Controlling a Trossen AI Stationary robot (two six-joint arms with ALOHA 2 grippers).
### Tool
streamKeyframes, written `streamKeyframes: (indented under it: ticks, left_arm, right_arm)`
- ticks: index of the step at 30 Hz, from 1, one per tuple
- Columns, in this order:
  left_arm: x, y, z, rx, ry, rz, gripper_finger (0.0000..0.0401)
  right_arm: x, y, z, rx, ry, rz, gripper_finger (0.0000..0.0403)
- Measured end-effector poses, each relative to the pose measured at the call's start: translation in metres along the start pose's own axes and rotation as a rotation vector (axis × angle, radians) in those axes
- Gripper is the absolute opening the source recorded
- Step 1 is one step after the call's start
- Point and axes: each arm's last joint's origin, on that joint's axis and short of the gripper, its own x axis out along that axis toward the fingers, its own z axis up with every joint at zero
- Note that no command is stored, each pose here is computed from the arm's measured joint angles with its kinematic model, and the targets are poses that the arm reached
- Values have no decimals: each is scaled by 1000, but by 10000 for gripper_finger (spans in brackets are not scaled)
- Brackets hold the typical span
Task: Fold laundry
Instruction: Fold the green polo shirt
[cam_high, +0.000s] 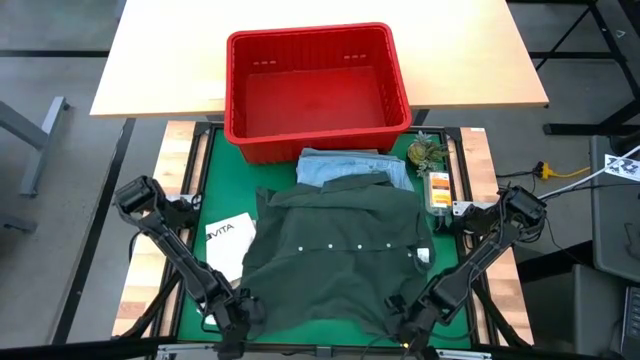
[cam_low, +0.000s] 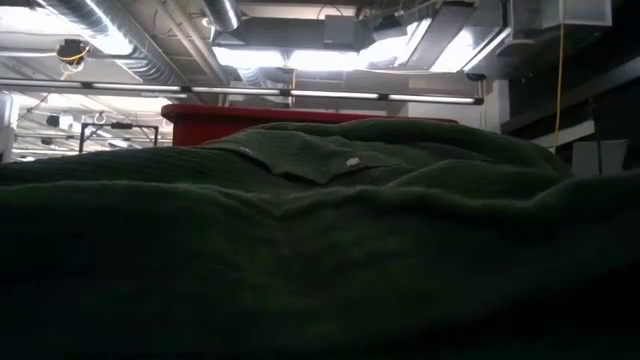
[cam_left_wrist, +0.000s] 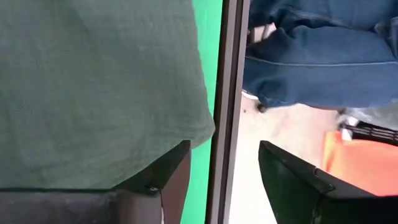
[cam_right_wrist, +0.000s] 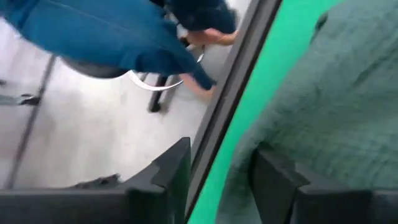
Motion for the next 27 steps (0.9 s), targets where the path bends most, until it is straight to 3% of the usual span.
streamKeyframes:
  ticks: [4, 9, 13, 18, 21, 27]
  left_arm:
    - [-1, 6, 10, -34, 53, -35, 177]
    - [-3, 13, 22, -66, 71, -57, 167]
    - [-5, 18, 29, -90, 114, -91, 160]
    - [-6, 19, 31, -105, 167, -132, 156]
    - [-5, 18, 29, -92, 145, -116, 157]
    - [-4, 15, 25, -75, 100, -84, 161]
  right_arm:
    - [-8, -5, 12, 0, -17, 32, 147]
    - [-34, -11, 37, -150, -128, 28, 147]
    - [-62, -26, 52, -238, -176, -78, 147]
    - [-89, -48, 59, -205, -168, -148, 147]
    - [-87, -49, 53, -192, -99, -106, 147]
    - [-51, -29, 39, -169, 30, -23, 147]
